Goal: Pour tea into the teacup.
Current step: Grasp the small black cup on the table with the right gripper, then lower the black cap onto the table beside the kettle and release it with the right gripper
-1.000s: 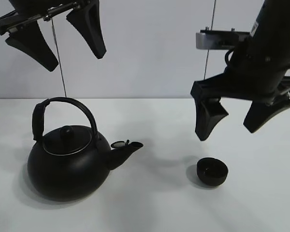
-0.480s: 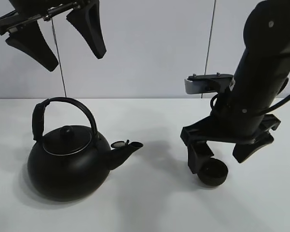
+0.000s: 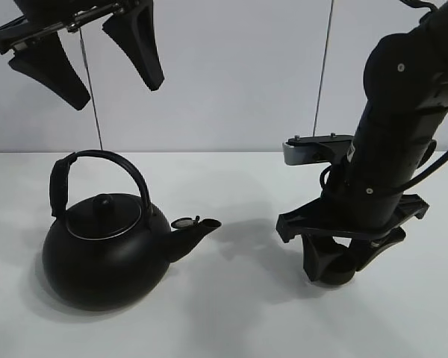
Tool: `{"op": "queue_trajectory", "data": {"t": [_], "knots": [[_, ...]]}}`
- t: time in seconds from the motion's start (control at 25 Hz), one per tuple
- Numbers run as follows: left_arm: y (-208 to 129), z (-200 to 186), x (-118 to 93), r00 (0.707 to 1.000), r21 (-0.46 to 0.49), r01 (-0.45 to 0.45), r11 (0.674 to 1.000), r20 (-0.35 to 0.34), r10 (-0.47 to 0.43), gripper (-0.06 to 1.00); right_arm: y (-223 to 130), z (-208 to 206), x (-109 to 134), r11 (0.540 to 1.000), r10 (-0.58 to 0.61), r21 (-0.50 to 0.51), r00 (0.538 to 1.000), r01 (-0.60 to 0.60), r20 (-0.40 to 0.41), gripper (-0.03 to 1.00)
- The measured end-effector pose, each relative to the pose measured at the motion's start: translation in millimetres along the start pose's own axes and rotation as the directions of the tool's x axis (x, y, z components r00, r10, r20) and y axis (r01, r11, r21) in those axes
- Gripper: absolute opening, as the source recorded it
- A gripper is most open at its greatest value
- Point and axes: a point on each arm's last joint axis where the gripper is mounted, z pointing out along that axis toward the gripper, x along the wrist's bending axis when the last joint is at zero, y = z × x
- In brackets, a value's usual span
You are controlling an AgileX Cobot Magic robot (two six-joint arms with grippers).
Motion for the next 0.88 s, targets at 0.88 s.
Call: {"op": "queue_trajectory", "data": {"t": [0.88], "knots": [[0.3,0.0,0.0,1.000,-0.003,-0.001,1.000,0.000,0.001,0.64,25.0,-33.6,61.4,0.986,-0.163,-0.061,0.983,0.158,-0.088,0.40]]}}
